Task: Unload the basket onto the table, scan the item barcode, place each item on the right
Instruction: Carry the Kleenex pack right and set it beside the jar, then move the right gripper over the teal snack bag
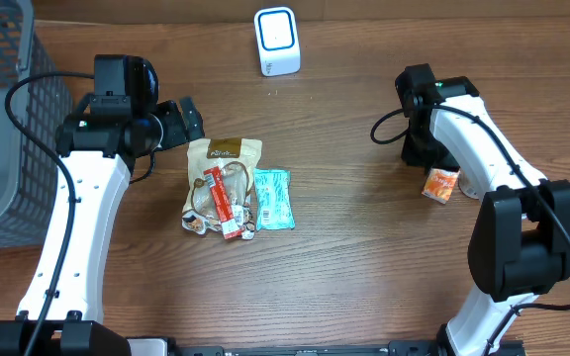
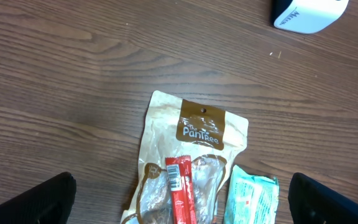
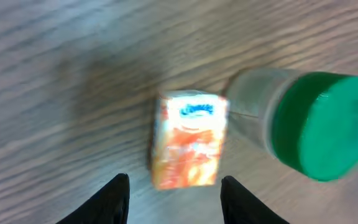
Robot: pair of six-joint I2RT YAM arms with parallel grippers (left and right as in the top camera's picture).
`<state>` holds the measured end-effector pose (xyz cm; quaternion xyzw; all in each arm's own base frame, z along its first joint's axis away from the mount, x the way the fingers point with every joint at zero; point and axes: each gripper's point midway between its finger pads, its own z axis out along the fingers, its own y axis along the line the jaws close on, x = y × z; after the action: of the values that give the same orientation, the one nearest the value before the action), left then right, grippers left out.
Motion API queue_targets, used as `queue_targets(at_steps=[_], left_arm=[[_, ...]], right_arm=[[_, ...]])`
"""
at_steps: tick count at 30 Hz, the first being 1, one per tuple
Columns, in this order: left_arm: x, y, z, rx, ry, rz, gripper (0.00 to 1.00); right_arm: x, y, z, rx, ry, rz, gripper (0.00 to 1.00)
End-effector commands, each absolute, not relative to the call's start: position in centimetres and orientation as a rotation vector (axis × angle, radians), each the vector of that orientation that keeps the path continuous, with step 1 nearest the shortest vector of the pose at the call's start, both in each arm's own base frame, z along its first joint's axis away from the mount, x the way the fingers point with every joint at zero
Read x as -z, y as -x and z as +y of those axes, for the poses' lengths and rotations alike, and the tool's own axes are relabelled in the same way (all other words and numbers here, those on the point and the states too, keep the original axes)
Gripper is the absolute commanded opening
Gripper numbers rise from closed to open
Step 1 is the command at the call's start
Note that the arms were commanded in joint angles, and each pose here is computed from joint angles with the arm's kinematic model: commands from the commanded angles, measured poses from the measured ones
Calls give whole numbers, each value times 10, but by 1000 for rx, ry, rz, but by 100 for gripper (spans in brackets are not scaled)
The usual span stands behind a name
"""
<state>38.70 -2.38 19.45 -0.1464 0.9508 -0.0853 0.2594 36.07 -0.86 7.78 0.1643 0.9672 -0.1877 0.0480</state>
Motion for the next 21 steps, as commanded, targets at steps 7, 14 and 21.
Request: queue_targets(at_steps=[7,14,21], left_arm=[[-200,-388,-22,220,364,2564,100],[-200,-388,-22,220,364,2564,100],[-200,-388,-22,220,364,2564,100]], right_arm=[[-69,-372,92,-315,-524,3058,48],[-78,-372,148,-581,-377,3050,46],[-81,-357,214,-615,-35,3024,46]])
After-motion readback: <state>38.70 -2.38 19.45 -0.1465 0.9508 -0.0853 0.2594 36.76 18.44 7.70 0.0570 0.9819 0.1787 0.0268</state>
